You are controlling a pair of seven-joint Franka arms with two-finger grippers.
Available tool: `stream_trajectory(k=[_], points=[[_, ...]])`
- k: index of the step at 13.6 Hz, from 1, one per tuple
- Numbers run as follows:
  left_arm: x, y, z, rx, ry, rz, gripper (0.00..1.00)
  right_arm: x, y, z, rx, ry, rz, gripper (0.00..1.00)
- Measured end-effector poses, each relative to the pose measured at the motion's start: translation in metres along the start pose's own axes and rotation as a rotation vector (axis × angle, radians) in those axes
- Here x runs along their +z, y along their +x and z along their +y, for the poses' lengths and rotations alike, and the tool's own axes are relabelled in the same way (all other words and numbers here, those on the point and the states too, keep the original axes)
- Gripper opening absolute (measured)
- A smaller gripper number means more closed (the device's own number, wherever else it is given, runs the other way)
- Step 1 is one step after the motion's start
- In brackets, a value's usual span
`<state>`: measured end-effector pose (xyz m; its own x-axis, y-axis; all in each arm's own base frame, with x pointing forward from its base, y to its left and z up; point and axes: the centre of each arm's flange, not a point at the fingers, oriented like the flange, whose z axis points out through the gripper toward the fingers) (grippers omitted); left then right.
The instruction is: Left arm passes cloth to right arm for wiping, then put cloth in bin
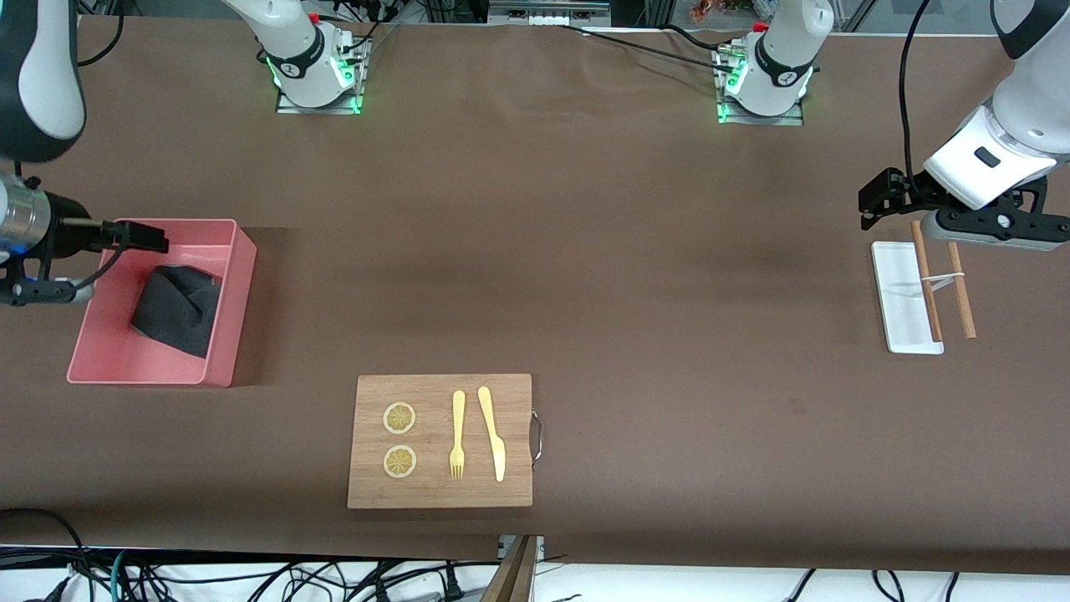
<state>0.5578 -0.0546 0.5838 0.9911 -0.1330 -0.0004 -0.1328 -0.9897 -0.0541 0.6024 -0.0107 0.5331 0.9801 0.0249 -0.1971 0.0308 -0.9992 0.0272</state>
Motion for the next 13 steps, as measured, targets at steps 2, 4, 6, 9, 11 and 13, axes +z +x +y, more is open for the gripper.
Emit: stream_trajectory(k=[2,4,6,9,11,13], points=[[0.0,0.0,0.0,0.0,0.0,0.0,1.0,-0.029,-0.018,-0.024,-0.039,0.001,0.047,1.0],[0.0,0.0,0.0,0.0,0.0,0.0,1.0,-0.052,-0.035,-0.03,-0.049,0.0,0.088,1.0],[0.0,0.0,0.0,0.0,0.0,0.0,1.0,-0.069,-0.047,-0.025,-0.041,0.001,0.119,1.0],[0.0,0.0,0.0,0.0,0.0,0.0,1.0,-0.079,-0.06,-0.021,-0.027,0.002,0.121,1.0],[0.0,0.0,0.0,0.0,0.0,0.0,1.0,-0.079,-0.063,-0.02,0.019,0.005,0.107,1.0],[0.0,0.0,0.0,0.0,0.0,0.0,1.0,-0.078,-0.063,-0.02,0.036,0.006,0.104,1.0]])
